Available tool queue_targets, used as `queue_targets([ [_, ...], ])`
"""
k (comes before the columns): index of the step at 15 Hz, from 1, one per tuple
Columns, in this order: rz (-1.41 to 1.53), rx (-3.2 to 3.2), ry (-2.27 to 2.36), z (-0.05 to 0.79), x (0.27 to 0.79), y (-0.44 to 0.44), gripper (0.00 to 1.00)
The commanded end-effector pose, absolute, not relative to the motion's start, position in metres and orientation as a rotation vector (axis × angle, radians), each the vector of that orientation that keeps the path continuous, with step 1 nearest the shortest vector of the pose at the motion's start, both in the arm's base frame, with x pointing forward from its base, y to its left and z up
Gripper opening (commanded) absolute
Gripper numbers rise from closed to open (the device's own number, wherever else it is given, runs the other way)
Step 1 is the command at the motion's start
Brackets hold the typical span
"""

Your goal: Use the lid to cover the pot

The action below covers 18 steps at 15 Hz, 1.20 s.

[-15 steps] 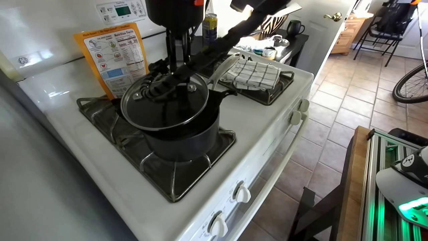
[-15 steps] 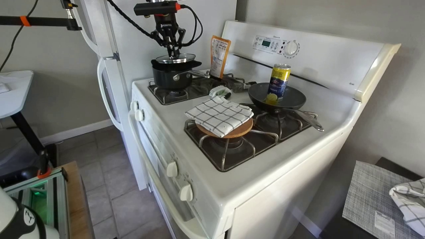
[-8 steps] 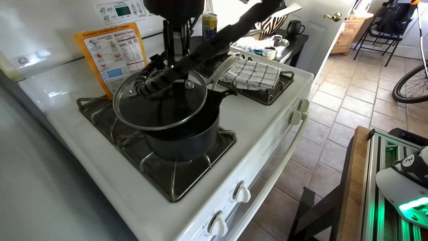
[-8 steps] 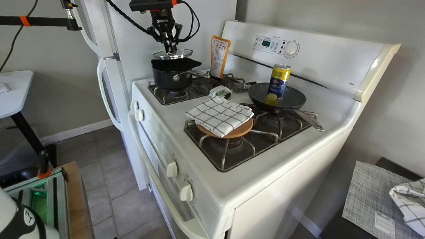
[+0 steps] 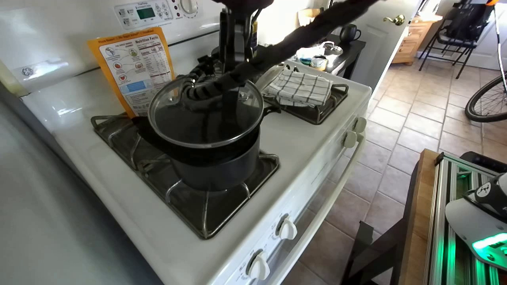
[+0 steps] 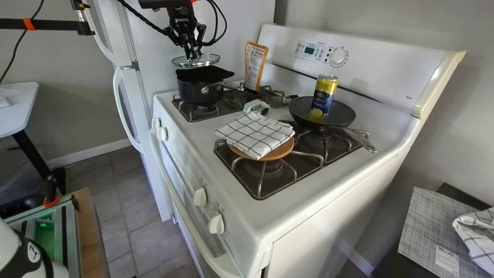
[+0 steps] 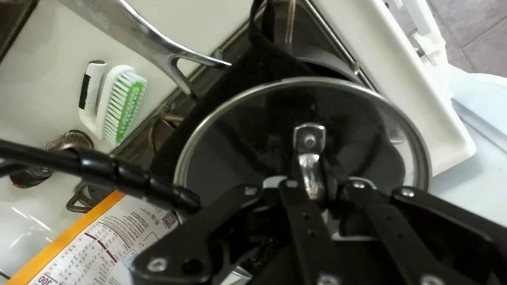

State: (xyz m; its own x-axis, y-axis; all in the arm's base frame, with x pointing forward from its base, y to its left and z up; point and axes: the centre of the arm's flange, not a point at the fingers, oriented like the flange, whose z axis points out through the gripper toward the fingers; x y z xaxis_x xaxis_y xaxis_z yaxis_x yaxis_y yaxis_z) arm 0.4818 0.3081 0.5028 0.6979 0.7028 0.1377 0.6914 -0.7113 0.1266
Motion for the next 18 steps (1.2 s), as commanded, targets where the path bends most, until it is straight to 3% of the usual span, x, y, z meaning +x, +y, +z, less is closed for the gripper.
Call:
queue_targets([
  [1, 0.388, 2.878, 1.105, 0.486, 0.475, 0.295, 0.05],
  [18, 0.356, 2.886, 1.103, 0.483, 0.47, 0.292, 0.05],
])
